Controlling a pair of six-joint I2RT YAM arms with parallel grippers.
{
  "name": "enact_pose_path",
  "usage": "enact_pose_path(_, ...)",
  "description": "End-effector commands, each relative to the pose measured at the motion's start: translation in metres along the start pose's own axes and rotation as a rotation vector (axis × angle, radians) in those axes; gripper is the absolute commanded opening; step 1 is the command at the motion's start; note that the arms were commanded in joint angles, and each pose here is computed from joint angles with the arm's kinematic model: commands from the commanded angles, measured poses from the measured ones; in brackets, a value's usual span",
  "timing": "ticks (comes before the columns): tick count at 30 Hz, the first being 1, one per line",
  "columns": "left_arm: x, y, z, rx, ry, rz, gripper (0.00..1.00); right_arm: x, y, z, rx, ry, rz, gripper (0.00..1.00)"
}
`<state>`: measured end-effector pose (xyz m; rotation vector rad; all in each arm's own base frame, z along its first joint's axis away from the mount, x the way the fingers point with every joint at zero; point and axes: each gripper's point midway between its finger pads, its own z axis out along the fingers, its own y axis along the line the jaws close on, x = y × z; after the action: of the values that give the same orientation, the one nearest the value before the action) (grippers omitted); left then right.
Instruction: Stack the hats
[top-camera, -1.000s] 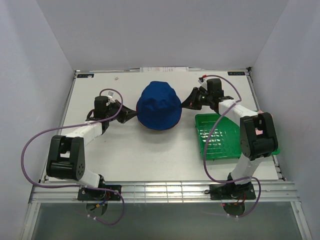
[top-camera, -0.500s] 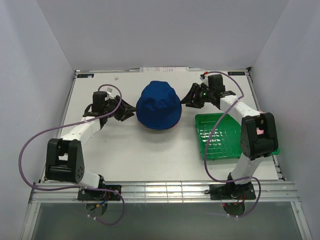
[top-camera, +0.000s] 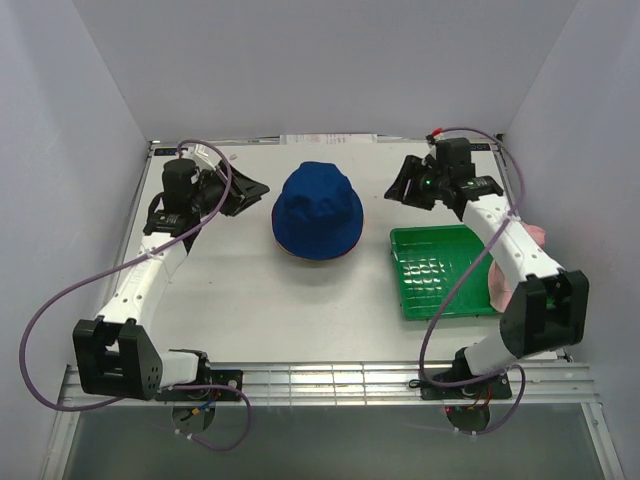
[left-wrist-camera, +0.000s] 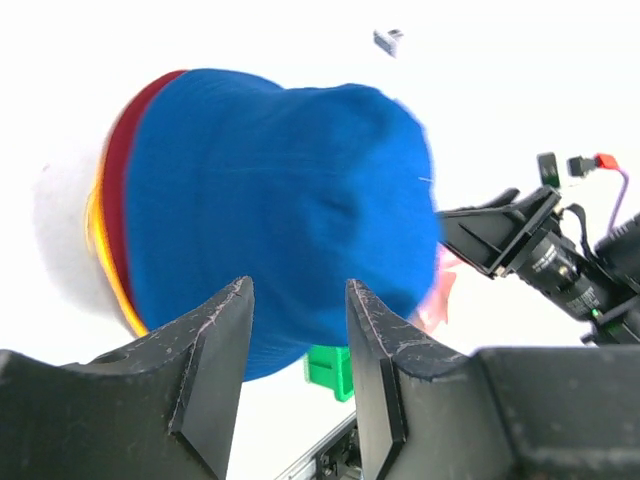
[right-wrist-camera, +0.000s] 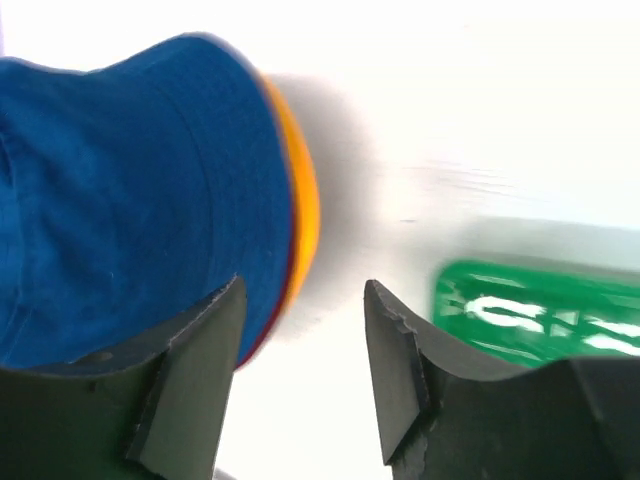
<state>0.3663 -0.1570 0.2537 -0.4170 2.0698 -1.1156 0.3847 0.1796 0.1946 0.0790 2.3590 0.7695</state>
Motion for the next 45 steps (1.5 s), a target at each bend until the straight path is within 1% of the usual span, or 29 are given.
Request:
enact_pose_path(1,-0.01,-0.038,-0.023,0.089,-0.04,0.08,0.53,-0.018,-0.059,-0.071,0.394,-0.138,-0.079,0.6)
enact_pose_path(2,-0.009,-0.04,-0.025,0.097,-0.039,0.085,0.53,-0.016,-0.071,-0.082,0.459,-0.153,-0.086,0.62)
enact_pose_path(3,-0.009,-0.047,-0.028,0.117,-0.035,0.093,0.53,-0.012,-0.096,-0.095,0.589,-0.174,-0.087,0.65)
enact_pose_path(5,-0.01,-0.053,-0.03,0.138,-0.031,0.101,0.53,-0.005,-0.119,-0.123,0.722,-0.187,-0.09,0.66)
enact_pose_path(6,-0.009,-0.057,-0.031,0.155,-0.028,0.106,0.53,0.001,-0.138,-0.135,0.827,-0.193,-0.091,0.68)
enact_pose_path(7,-0.009,-0.06,-0.032,0.168,-0.026,0.108,0.53,0.006,-0.148,-0.144,0.873,-0.182,-0.081,0.69)
enact_pose_path(11,-0.007,-0.069,-0.031,0.206,-0.018,0.106,0.53,0.023,-0.174,-0.158,0.963,-0.148,-0.06,0.73)
enact_pose_path(14,-0.005,-0.073,-0.034,0.233,-0.02,0.099,0.54,0.028,-0.19,-0.173,1.035,-0.157,-0.028,0.8)
enact_pose_path(15,-0.004,-0.073,-0.035,0.239,-0.02,0.095,0.54,0.026,-0.194,-0.181,1.056,-0.177,-0.004,0.9)
enact_pose_path(16,-0.003,-0.075,-0.036,0.245,-0.021,0.096,0.54,0.024,-0.197,-0.186,1.071,-0.189,0.01,0.93)
enact_pose_path(20,0.003,-0.076,-0.041,0.269,-0.015,0.095,0.54,0.018,-0.208,-0.211,1.144,-0.22,0.053,0.96)
enact_pose_path(22,0.005,-0.075,-0.041,0.273,-0.011,0.096,0.54,0.018,-0.211,-0.213,1.153,-0.229,0.071,0.97)
enact_pose_path(24,0.009,-0.071,-0.038,0.274,0.006,0.092,0.54,0.021,-0.219,-0.212,1.169,-0.208,0.096,0.97)
enact_pose_path(26,0.011,-0.069,-0.037,0.275,0.016,0.091,0.54,0.022,-0.223,-0.208,1.157,-0.191,0.117,0.97)
enact_pose_path(31,0.015,-0.066,-0.036,0.281,0.027,0.088,0.54,0.025,-0.233,-0.178,1.048,-0.117,0.171,0.94)
enact_pose_path(36,0.018,-0.062,-0.035,0.275,0.038,0.082,0.54,0.031,-0.247,-0.16,1.034,-0.051,0.215,0.92)
enact_pose_path(39,0.018,-0.063,-0.036,0.276,0.035,0.085,0.54,0.032,-0.249,-0.155,1.01,-0.041,0.222,0.81)
enact_pose_path(40,0.018,-0.062,-0.036,0.274,0.034,0.083,0.54,0.032,-0.248,-0.154,1.0,-0.039,0.22,0.66)
enact_pose_path(41,0.019,-0.062,-0.036,0.273,0.035,0.08,0.54,0.031,-0.246,-0.153,0.989,-0.038,0.217,0.54)
enact_pose_path(42,0.019,-0.061,-0.036,0.271,0.037,0.077,0.54,0.029,-0.242,-0.153,0.97,-0.044,0.213,0.23)
enact_pose_path(43,0.02,-0.061,-0.036,0.27,0.04,0.073,0.54,0.028,-0.235,-0.149,0.918,-0.04,0.208,0.11)
enact_pose_path(44,0.02,-0.061,-0.036,0.268,0.039,0.068,0.54,0.02,-0.228,-0.15,0.885,-0.058,0.202,0.08)
enact_pose_path(45,0.019,-0.062,-0.037,0.272,0.034,0.067,0.54,0.013,-0.211,-0.148,0.803,-0.077,0.193,0.08)
